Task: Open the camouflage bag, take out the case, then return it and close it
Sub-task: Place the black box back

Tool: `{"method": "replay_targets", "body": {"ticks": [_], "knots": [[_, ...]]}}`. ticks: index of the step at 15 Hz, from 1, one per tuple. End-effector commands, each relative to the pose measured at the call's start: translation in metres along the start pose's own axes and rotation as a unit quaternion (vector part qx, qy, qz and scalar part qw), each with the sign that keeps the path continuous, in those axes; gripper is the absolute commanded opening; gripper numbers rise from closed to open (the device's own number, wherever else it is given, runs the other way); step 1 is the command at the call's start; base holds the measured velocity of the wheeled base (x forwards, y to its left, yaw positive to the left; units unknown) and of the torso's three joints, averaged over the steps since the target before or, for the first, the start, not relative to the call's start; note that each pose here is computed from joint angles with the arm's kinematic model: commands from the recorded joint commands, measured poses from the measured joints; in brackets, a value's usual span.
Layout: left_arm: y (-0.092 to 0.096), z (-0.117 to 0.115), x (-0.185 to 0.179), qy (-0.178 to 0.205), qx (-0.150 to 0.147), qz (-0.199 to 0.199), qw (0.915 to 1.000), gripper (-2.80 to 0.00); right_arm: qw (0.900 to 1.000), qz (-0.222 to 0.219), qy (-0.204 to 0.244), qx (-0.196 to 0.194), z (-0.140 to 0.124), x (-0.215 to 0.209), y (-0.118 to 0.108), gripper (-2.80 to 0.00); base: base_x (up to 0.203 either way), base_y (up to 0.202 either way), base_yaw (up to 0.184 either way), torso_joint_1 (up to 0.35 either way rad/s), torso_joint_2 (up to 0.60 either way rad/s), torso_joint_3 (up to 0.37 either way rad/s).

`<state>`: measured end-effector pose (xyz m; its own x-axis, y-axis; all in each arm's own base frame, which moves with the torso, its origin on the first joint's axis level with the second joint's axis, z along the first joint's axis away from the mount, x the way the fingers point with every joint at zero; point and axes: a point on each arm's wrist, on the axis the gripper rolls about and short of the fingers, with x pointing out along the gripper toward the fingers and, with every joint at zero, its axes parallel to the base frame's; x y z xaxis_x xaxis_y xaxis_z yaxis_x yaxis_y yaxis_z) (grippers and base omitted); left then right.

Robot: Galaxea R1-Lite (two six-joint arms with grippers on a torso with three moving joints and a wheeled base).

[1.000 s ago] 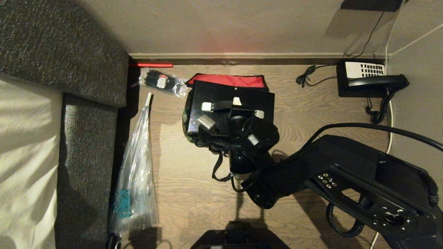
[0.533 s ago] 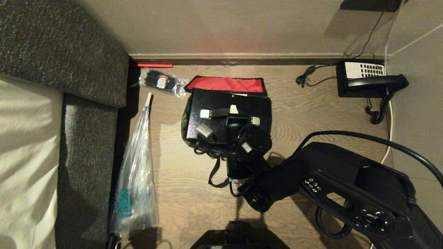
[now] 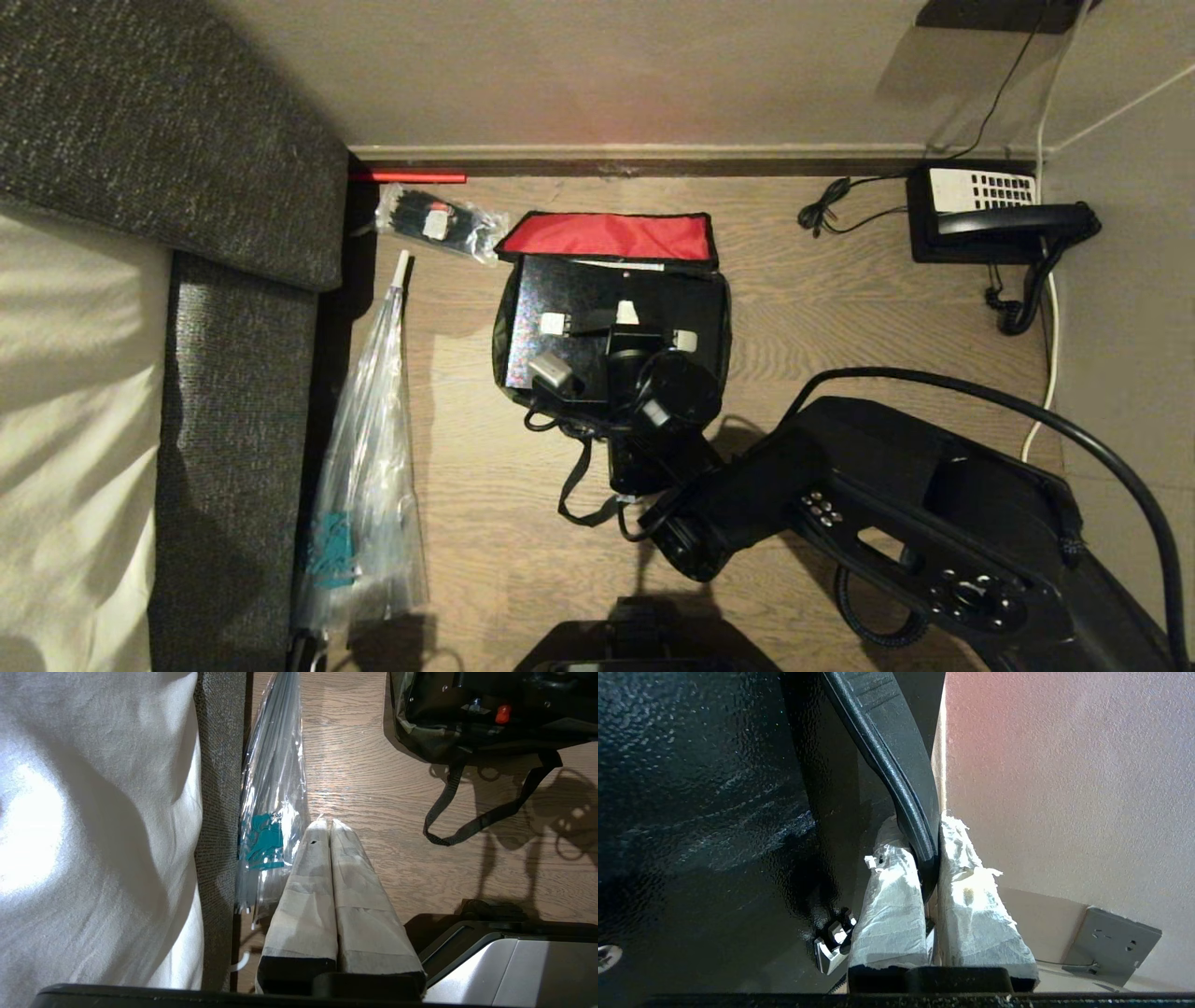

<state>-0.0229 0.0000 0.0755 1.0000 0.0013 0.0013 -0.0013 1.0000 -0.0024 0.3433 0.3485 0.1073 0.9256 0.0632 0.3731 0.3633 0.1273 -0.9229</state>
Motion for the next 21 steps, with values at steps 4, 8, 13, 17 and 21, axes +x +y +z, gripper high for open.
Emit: {"method": "replay_targets", "body": {"ticks": [4, 8, 13, 17, 21], "knots": [[0.000, 0.000, 0.000, 0.000, 0.000, 0.000, 1.0000, -2.80, 1.000, 0.003, 0.001, -0.006, 0.000, -0.002, 0.007, -2.80, 0.000, 0.000, 0.000, 0.000, 0.00, 0.000], [0.000, 0.000, 0.000, 0.001, 0.000, 0.000, 1.0000, -2.80, 1.000, -0.002, 0.007, -0.003, -0.003, 0.002, 0.001, -2.80, 0.000, 0.000, 0.000, 0.000, 0.00, 0.000], [0.000, 0.000, 0.000, 0.001, 0.000, 0.000, 1.0000, -2.80, 0.999, -0.023, 0.021, 0.015, -0.006, 0.010, -0.025, -2.80, 0.000, 0.000, 0.000, 0.000, 0.00, 0.000], [0.000, 0.000, 0.000, 0.001, 0.000, 0.000, 1.0000, -2.80, 0.999, -0.027, 0.040, 0.023, -0.015, 0.008, -0.056, -2.80, 0.000, 0.000, 0.000, 0.000, 0.00, 0.000], [0.000, 0.000, 0.000, 0.000, 0.000, 0.000, 1.0000, -2.80, 0.997, -0.044, 0.044, 0.039, -0.018, 0.009, -0.081, -2.80, 0.000, 0.000, 0.000, 0.000, 0.00, 0.000]]}}
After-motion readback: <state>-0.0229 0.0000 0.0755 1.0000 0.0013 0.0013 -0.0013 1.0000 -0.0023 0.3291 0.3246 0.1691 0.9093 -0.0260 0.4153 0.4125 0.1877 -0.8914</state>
